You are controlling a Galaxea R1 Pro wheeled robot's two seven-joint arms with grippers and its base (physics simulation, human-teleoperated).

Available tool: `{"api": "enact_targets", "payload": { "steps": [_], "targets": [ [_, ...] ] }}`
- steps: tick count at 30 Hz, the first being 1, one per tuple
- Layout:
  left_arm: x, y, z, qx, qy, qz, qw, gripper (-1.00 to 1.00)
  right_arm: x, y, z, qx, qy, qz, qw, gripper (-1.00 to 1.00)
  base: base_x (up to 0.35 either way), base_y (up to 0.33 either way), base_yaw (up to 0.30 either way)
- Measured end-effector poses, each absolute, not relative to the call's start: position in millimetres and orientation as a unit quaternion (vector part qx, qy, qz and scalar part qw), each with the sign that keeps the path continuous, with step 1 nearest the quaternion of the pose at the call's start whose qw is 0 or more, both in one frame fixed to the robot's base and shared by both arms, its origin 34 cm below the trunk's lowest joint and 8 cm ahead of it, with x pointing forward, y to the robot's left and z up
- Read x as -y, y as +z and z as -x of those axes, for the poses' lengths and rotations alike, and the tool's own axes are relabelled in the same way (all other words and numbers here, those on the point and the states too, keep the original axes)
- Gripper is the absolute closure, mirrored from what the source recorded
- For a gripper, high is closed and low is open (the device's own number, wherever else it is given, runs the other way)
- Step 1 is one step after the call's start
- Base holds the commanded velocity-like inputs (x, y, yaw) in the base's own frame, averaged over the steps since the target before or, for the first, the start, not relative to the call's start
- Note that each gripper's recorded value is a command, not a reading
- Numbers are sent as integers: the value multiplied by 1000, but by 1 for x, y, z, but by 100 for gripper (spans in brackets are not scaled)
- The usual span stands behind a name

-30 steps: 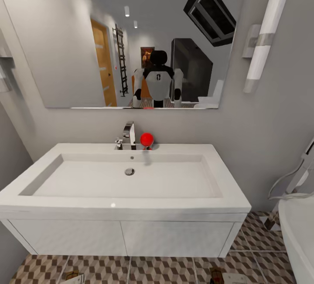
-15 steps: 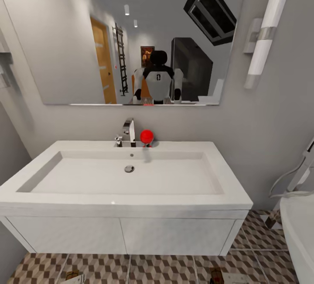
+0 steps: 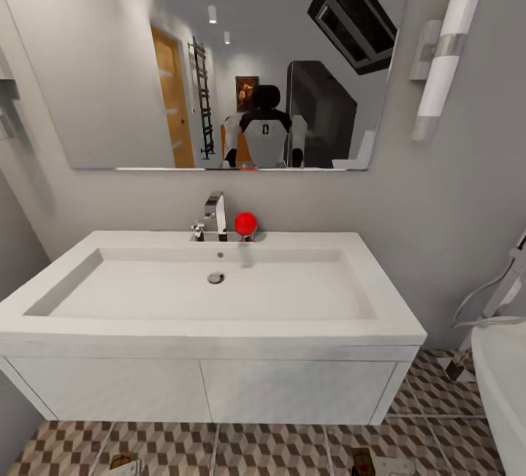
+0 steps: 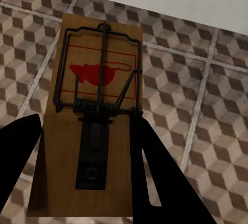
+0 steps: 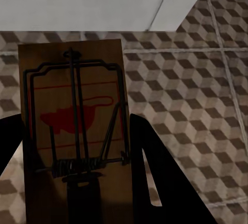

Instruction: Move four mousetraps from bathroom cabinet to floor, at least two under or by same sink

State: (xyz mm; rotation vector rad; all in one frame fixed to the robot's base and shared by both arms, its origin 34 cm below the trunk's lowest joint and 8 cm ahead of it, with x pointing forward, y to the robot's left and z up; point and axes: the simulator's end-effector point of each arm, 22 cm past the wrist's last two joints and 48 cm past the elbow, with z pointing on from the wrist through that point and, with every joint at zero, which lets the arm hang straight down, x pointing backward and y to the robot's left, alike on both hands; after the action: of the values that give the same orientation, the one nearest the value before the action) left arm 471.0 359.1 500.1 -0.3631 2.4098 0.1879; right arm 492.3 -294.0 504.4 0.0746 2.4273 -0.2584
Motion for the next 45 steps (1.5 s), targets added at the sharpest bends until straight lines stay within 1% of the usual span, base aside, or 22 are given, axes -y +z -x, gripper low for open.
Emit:
{"api": "enact_targets", "payload": {
  "steps": [32,45],
  "targets": [
    [-359,474,-470,-926,72,138,343,100,294,478,-491,-933,-99,-25,345,100,0,0,0],
    [-338,454,-485,-926,50,121,355,100,294,454,-489,-933,-98,-24,345,100,0,0,0]
  ]
}}
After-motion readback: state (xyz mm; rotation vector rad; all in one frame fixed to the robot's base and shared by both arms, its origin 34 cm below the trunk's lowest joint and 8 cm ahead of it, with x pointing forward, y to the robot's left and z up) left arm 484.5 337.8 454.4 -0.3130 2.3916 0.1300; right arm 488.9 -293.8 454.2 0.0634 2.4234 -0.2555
